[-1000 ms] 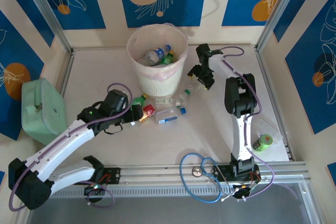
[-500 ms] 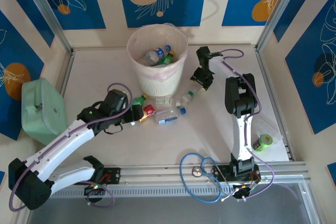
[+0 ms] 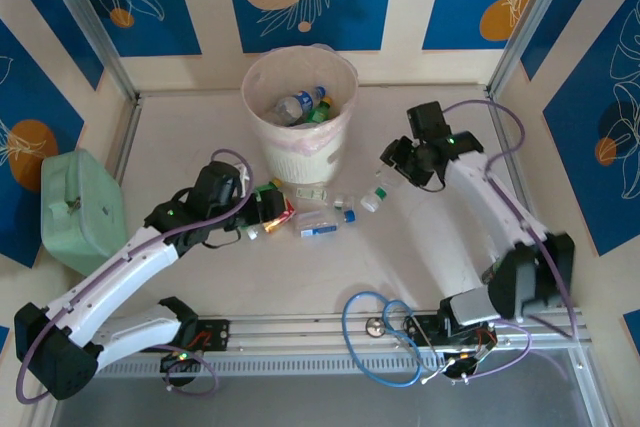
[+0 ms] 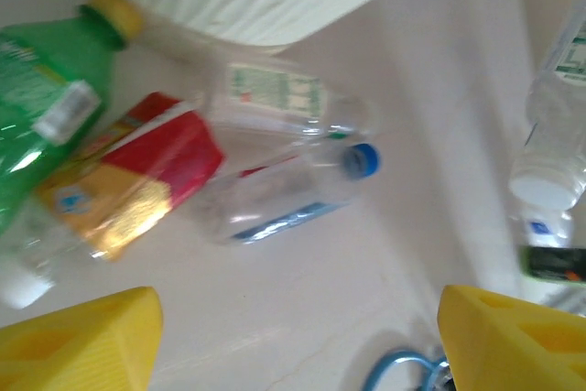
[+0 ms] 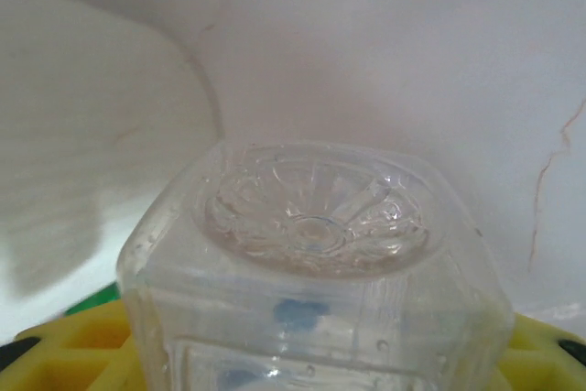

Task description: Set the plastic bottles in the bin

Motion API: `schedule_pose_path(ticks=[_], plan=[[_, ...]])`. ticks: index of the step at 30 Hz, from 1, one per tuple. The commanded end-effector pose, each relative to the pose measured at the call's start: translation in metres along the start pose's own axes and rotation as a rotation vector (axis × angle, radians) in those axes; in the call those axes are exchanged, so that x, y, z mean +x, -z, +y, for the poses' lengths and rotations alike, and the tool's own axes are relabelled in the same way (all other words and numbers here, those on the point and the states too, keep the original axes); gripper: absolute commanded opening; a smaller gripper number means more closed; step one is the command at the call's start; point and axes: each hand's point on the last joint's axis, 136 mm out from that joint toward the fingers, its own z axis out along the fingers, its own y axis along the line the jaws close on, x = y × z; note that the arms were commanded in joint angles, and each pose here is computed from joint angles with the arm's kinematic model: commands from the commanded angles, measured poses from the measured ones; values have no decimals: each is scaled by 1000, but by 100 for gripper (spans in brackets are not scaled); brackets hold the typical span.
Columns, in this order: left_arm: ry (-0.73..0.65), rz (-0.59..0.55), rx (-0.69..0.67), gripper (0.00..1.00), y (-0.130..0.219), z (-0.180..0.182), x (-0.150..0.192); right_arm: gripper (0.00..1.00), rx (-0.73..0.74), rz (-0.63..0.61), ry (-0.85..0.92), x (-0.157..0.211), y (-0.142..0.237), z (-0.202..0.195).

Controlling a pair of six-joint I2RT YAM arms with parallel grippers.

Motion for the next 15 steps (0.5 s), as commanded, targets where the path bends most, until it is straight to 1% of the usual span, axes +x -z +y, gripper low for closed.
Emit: schedule_pose_path(ticks=[1,5,7,9,11,15], plan=[[-97,-35,233,82,12,-62,-12,54,-145,13,14,20,26,24],[-175,-6,382,83,8,-108,-5,55,-297,-14,65,32,60,60],[-210,19,458,82,4,-132,1,55,-345,-18,82,36,73,75],[-248,40,507,81,0,-150,8,55,-378,-16,94,40,80,86],[-287,55,522,79,-5,-161,15,55,-397,-7,98,43,84,93],[-305,89,555,76,-12,-170,23,55,-424,-5,103,47,90,100]])
